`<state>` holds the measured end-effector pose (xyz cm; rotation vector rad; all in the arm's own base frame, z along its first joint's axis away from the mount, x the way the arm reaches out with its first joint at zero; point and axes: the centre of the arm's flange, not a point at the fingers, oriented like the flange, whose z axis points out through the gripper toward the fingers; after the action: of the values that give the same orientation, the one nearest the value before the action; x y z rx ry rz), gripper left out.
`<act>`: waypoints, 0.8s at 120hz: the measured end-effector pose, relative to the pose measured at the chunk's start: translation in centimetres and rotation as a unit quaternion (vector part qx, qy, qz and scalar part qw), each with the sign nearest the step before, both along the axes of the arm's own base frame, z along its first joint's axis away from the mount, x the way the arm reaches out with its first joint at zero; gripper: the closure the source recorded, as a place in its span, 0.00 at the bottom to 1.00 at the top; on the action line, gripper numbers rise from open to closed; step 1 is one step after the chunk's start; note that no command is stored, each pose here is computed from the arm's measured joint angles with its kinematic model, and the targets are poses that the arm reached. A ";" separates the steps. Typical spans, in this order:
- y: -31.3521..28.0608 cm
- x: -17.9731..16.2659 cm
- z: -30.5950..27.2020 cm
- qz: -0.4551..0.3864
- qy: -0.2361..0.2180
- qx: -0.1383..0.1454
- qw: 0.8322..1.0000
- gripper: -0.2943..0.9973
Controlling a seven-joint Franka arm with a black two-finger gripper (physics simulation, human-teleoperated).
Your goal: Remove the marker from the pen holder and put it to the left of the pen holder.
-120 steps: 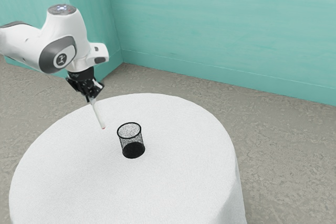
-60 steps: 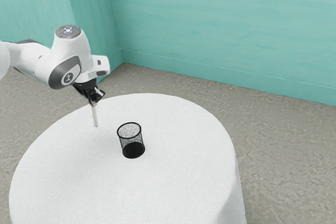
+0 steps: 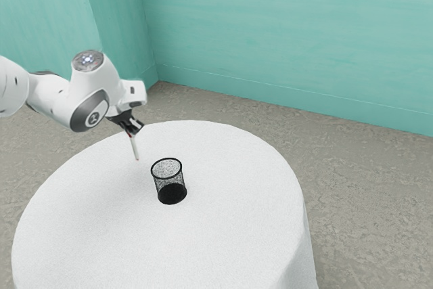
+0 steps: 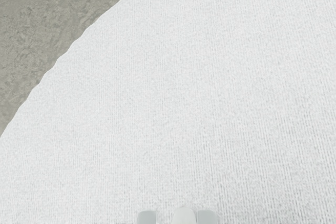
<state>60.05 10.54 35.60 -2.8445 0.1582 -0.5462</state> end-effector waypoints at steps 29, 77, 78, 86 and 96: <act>0.4 -2.2 -2.8 -0.003 0.019 -0.009 1.000 0.73; -0.9 -6.0 1.2 -0.023 0.000 -0.008 1.000 0.31; -1.0 -6.0 2.1 -0.024 -0.007 -0.007 1.000 0.31; -1.6 -4.4 13.7 -0.012 -0.078 -0.008 0.997 0.28; -4.2 -3.3 29.7 0.000 -0.116 -0.036 0.993 0.27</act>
<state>56.73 6.33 65.27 -2.8206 0.0977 -0.8941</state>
